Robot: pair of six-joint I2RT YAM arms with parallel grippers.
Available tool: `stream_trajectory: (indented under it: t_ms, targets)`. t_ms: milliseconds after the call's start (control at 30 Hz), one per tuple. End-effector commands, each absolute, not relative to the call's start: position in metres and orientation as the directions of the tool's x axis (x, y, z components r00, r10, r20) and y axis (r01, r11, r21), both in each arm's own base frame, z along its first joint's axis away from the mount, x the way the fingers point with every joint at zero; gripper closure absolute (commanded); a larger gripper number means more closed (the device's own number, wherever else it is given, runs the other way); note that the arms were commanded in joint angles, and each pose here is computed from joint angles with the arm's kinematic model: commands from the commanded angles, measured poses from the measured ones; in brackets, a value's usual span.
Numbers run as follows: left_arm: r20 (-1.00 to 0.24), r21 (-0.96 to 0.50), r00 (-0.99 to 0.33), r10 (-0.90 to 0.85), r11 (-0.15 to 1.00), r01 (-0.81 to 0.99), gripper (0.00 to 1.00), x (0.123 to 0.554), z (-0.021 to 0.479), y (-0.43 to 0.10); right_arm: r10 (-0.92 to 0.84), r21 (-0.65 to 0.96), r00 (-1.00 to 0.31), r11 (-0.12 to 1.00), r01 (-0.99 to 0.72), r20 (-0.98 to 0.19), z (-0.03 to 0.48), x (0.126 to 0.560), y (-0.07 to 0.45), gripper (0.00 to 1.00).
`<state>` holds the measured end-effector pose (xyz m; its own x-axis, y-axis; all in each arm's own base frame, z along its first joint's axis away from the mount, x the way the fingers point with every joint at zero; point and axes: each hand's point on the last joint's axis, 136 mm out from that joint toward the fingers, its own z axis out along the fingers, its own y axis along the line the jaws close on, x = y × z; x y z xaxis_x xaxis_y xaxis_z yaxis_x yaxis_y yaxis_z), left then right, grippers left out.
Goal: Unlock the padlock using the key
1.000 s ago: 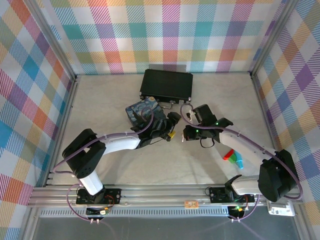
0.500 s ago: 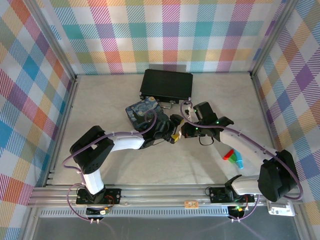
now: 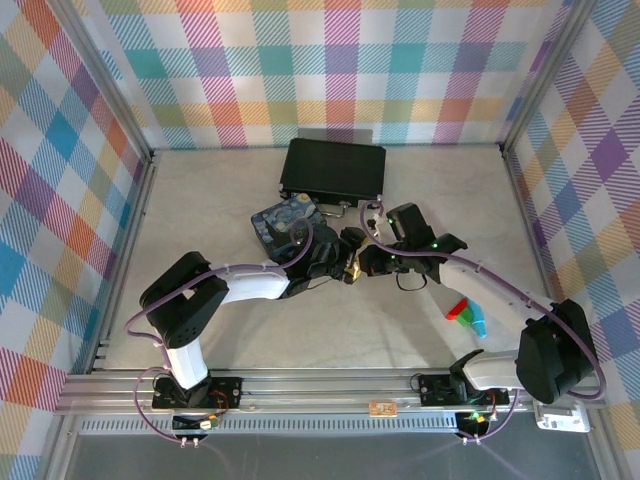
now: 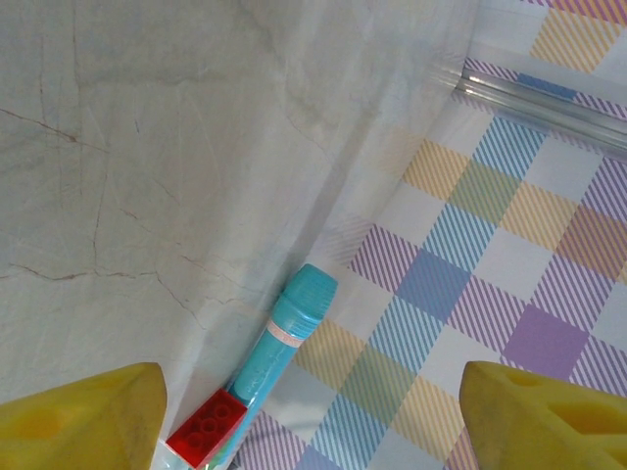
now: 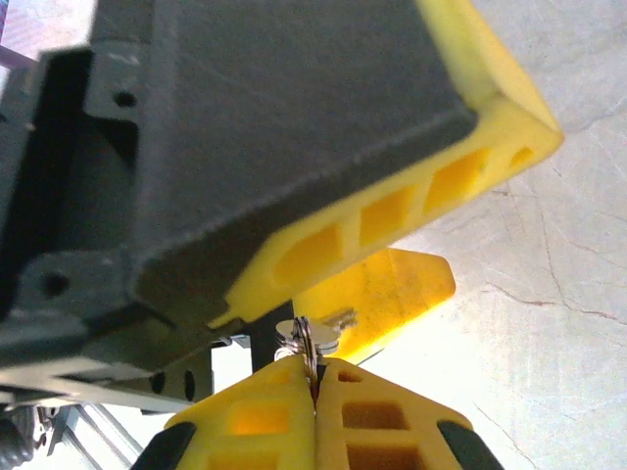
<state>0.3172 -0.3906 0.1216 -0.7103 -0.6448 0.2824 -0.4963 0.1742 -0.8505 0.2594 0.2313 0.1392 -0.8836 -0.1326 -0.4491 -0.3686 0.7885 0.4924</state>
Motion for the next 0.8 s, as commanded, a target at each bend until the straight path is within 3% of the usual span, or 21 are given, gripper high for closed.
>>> stream_trajectory:
  t_ms: [0,133,300,500,767]
  targets:
    - [0.278,-0.855,-0.711,-0.646,0.172,-0.49,0.25,0.313,0.126,-0.39,-0.144,0.496,-0.874,0.775,-0.392,-0.465,0.141,0.258,0.23,1.0]
    - [0.274,-0.86,-0.706,-0.653,0.163,-0.484,0.42,0.315,0.125,-0.389,-0.149,0.499,-0.872,0.77,-0.399,-0.467,0.141,0.255,0.23,1.0]
    - [0.27,-0.867,-0.713,-0.647,0.159,-0.472,0.56,0.317,0.126,-0.392,-0.15,0.495,-0.874,0.775,-0.394,-0.461,0.138,0.253,0.226,1.0]
    - [0.257,-0.883,-0.727,-0.637,0.152,-0.445,0.98,0.32,0.129,-0.396,-0.141,0.484,-0.872,0.785,-0.387,-0.469,0.138,0.255,0.221,1.0]
    - [0.127,-0.907,-0.772,-0.622,0.243,-0.345,1.0,0.322,0.145,-0.393,-0.118,0.466,-0.846,0.791,-0.396,-0.52,0.152,0.264,0.213,0.97]
